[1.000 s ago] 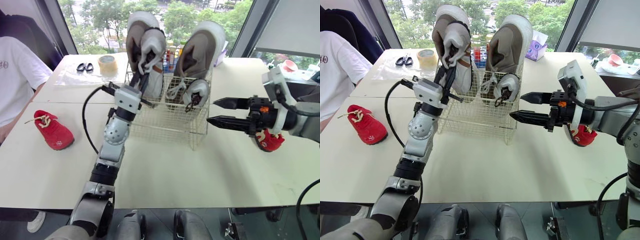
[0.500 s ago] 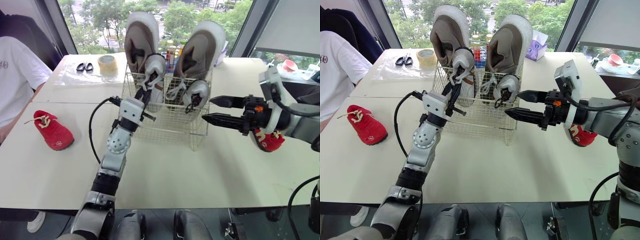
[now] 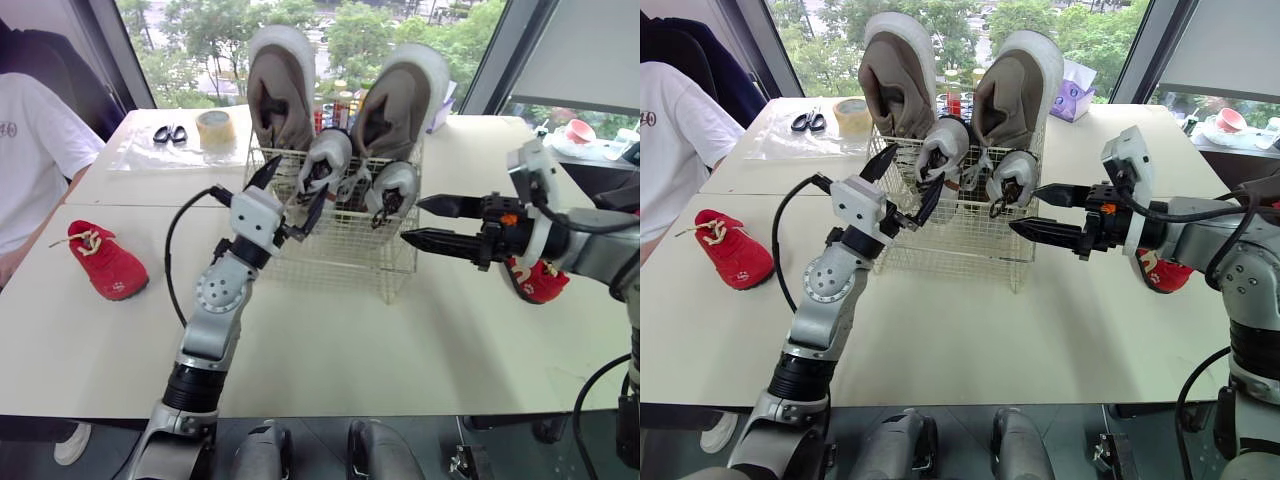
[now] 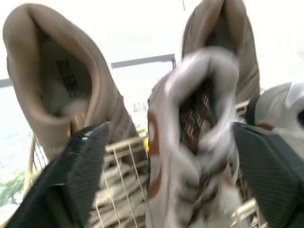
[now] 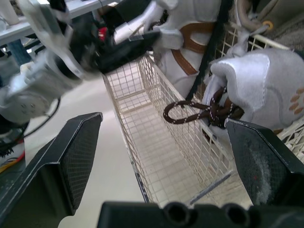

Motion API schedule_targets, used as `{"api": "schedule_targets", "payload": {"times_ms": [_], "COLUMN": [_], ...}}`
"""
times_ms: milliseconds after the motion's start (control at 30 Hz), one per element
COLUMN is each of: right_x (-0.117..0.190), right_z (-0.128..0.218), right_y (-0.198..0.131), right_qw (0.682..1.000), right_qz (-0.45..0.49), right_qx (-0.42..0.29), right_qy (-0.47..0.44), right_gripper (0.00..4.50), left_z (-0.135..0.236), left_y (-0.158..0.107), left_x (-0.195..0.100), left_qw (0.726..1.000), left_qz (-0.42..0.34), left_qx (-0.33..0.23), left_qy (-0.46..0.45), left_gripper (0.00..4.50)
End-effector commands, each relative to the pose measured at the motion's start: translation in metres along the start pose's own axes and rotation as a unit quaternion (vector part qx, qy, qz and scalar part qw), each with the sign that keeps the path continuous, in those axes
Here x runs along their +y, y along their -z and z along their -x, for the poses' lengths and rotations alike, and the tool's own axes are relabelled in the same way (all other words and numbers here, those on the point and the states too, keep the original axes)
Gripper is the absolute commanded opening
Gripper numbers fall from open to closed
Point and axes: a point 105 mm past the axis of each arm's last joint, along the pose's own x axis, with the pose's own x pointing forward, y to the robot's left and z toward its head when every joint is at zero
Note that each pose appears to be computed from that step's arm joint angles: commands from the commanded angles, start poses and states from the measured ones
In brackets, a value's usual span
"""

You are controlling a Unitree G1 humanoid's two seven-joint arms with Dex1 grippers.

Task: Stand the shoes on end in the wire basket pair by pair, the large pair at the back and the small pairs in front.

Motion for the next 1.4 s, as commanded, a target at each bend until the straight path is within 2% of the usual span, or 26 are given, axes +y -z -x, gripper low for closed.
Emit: {"api": "schedule_targets", "payload": {"times_ms": [33, 200, 267, 333, 367, 400, 433, 500, 567, 633, 700, 767, 933, 1033, 1300, 1400], "right_x": [-0.001, -0.011, -0.02, -0.028, -0.036, -0.041, -0.048, -0.058, -0.066, -0.075, -0.084, -0.083, -0.071, -0.066, -0.057, -0.062], "right_z": [0.005, 0.017, 0.026, 0.037, 0.05, 0.06, 0.071, 0.089, 0.105, 0.122, 0.143, 0.155, 0.167, 0.169, 0.155, 0.151], "right_y": [-0.01, -0.013, -0.018, -0.02, -0.016, -0.013, -0.009, 0.001, 0.012, 0.02, 0.039, 0.054, 0.093, 0.113, 0.154, 0.164], "right_qw": [1.0, 0.999, 0.996, 0.993, 0.988, 0.984, 0.979, 0.967, 0.955, 0.939, 0.91, 0.892, 0.861, 0.842, 0.825, 0.815], "right_qz": [0.029, 0.019, 0.018, 0.014, 0.006, 0.0, -0.002, 0.002, 0.008, 0.019, 0.03, 0.028, 0.007, -0.009, -0.035, -0.041], "right_qx": [-0.008, -0.027, -0.05, -0.064, -0.074, -0.081, -0.084, -0.082, -0.071, -0.065, -0.046, -0.042, -0.039, -0.036, -0.034, -0.043], "right_qy": [0.006, 0.034, 0.067, 0.101, 0.134, 0.157, 0.187, 0.241, 0.286, 0.337, 0.412, 0.45, 0.507, 0.538, 0.564, 0.577], "right_gripper": [4.5, 4.5, 4.5, 4.5, 4.5, 4.5, 4.5, 4.5, 4.5, 4.5, 4.5, 4.5, 4.5, 4.5, 4.5, 4.5], "left_z": [0.001, 0.008, 0.01, 0.013, 0.02, 0.025, 0.034, 0.052, 0.073, 0.084, 0.098, 0.105, 0.114, 0.112, 0.109, 0.106], "left_y": [-0.037, -0.062, -0.07, -0.081, -0.088, -0.094, -0.091, -0.078, -0.069, -0.059, -0.045, -0.044, -0.045, -0.041, -0.044, -0.045], "left_x": [0.008, 0.039, 0.059, 0.067, 0.071, 0.072, 0.072, 0.065, 0.051, 0.042, 0.02, -0.002, -0.032, -0.039, -0.054, -0.052], "left_qw": [0.999, 1.0, 0.996, 0.992, 0.988, 0.984, 0.979, 0.966, 0.938, 0.931, 0.915, 0.897, 0.869, 0.866, 0.837, 0.835], "left_qz": [0.0, 0.027, 0.082, 0.126, 0.154, 0.173, 0.193, 0.222, 0.291, 0.29, 0.295, 0.317, 0.349, 0.347, 0.367, 0.36], "left_qx": [-0.033, 0.0, 0.016, 0.024, 0.027, 0.029, 0.053, 0.108, 0.142, 0.179, 0.22, 0.228, 0.235, 0.238, 0.236, 0.239], "left_qy": [0.012, -0.013, -0.038, -0.018, 0.009, 0.029, 0.047, 0.079, 0.125, 0.13, 0.166, 0.205, 0.259, 0.27, 0.33, 0.341], "left_gripper": [4.13, 4.13, 4.13, 4.13, 4.33, 4.33, 4.33, 4.33, 4.33, 4.33, 4.33, 4.33, 4.33, 4.33, 4.33, 4.33]}}
